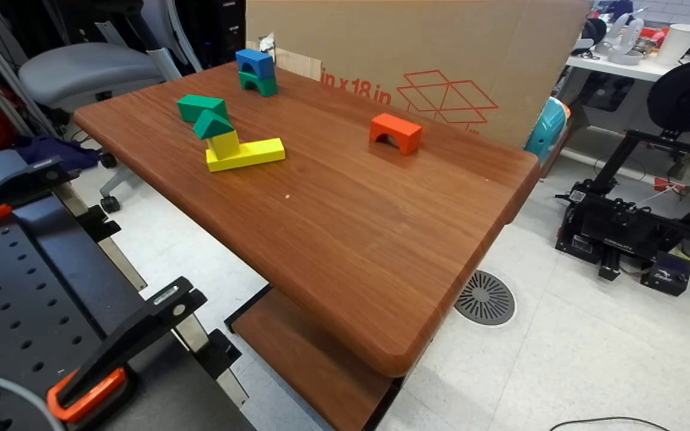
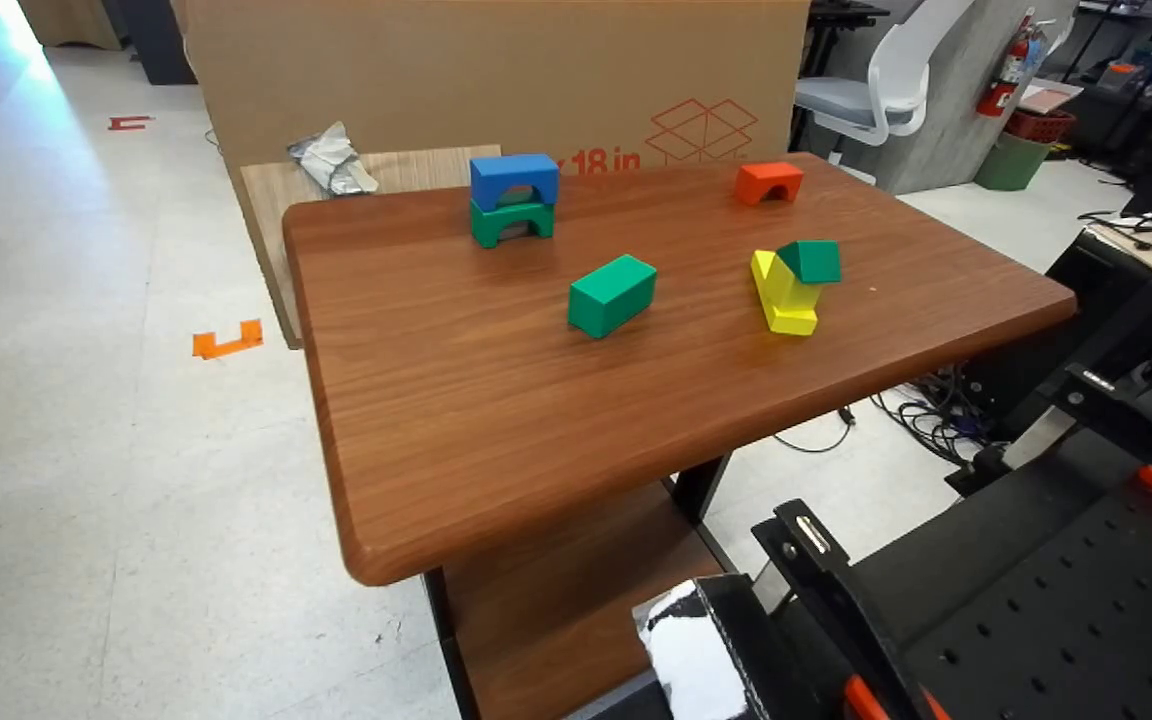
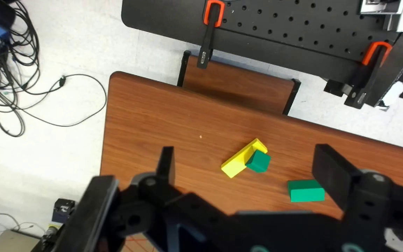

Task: Remove the green triangle from the top of the stack.

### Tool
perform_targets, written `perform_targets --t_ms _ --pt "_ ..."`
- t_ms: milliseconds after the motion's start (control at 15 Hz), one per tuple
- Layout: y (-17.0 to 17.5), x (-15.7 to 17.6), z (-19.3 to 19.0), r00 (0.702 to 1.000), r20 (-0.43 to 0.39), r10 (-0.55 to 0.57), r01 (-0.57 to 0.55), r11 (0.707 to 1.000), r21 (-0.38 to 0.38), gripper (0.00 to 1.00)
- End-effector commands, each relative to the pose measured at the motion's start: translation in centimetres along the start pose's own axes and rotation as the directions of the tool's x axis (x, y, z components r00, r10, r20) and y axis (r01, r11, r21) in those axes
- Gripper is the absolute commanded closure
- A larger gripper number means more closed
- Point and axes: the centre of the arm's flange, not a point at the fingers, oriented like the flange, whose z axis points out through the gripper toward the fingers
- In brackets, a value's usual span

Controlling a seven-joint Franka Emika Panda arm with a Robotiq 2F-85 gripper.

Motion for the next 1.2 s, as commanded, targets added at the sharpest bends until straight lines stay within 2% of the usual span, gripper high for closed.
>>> perform_targets --t_ms 0,267,467,800,1133 --pt "0.4 5.1 3.7 0.993 0.066 -0.102 0.099 0.994 0.043 0.00" --pt "-1.4 8.4 8.4 0.967 0.158 -0.199 0.188 0.979 0.081 0.00" --pt "-2.3 10.5 12.0 0.960 0.190 -0.206 0.184 0.974 0.128 0.00" --pt "-2.6 13.4 16.9 0.980 0.163 -0.118 0.093 0.984 0.153 0.00" --pt "-3.2 15.3 20.2 0.990 0.139 -0.021 -0.007 0.980 0.197 0.00"
